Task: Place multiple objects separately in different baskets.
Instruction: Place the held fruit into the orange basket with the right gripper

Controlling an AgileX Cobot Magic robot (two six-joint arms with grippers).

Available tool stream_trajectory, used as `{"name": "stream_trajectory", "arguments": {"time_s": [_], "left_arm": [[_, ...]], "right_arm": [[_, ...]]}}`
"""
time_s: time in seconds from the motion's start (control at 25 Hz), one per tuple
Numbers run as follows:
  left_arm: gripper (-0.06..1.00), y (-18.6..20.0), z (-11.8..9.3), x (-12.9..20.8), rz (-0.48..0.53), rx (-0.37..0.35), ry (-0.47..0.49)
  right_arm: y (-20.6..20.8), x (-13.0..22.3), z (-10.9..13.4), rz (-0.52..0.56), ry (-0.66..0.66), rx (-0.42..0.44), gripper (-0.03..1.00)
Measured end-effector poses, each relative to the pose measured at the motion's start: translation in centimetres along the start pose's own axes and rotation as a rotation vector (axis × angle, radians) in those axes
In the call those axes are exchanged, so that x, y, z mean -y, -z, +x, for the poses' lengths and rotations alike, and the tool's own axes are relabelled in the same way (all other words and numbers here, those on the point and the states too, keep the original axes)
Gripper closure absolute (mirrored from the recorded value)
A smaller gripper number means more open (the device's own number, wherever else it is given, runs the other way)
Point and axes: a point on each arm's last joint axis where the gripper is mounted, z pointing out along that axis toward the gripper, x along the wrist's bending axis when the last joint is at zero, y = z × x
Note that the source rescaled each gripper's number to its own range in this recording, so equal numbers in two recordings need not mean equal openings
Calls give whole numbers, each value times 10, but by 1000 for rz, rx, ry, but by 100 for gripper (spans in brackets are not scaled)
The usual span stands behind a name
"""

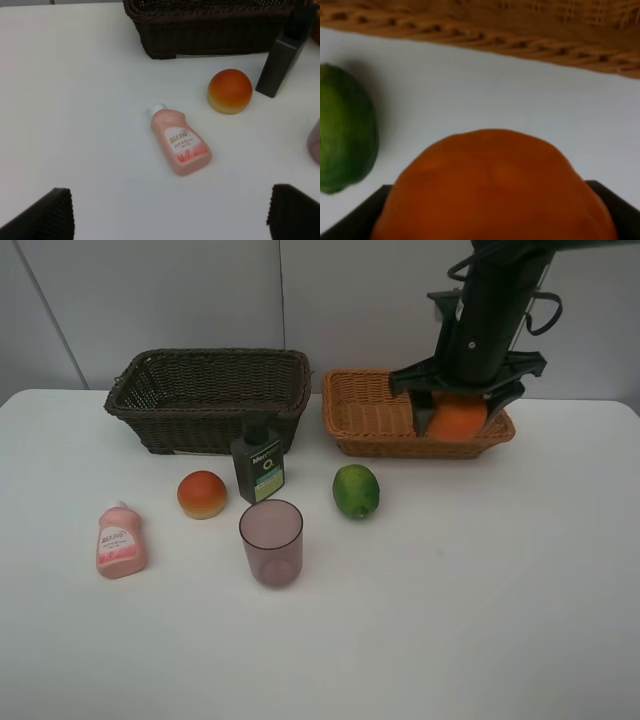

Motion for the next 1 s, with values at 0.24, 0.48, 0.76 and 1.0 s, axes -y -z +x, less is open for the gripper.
{"name": "stream_trajectory", "arguments": {"time_s": [0.24, 0.48, 0.76, 1.0], "left_arm": [[-6, 0, 0, 0, 0, 0, 0], [-6, 0, 0, 0, 0, 0, 0], [-6, 0, 0, 0, 0, 0, 0], [-6, 0, 0, 0, 0, 0, 0]], "right_arm": [[-12, -46, 0, -138, -2, 26, 67], [-44, -72, 8, -278, 44, 23, 67], [-88, -82, 22, -347, 97, -5, 67], [-110, -84, 30, -369, 105, -38, 67]]}}
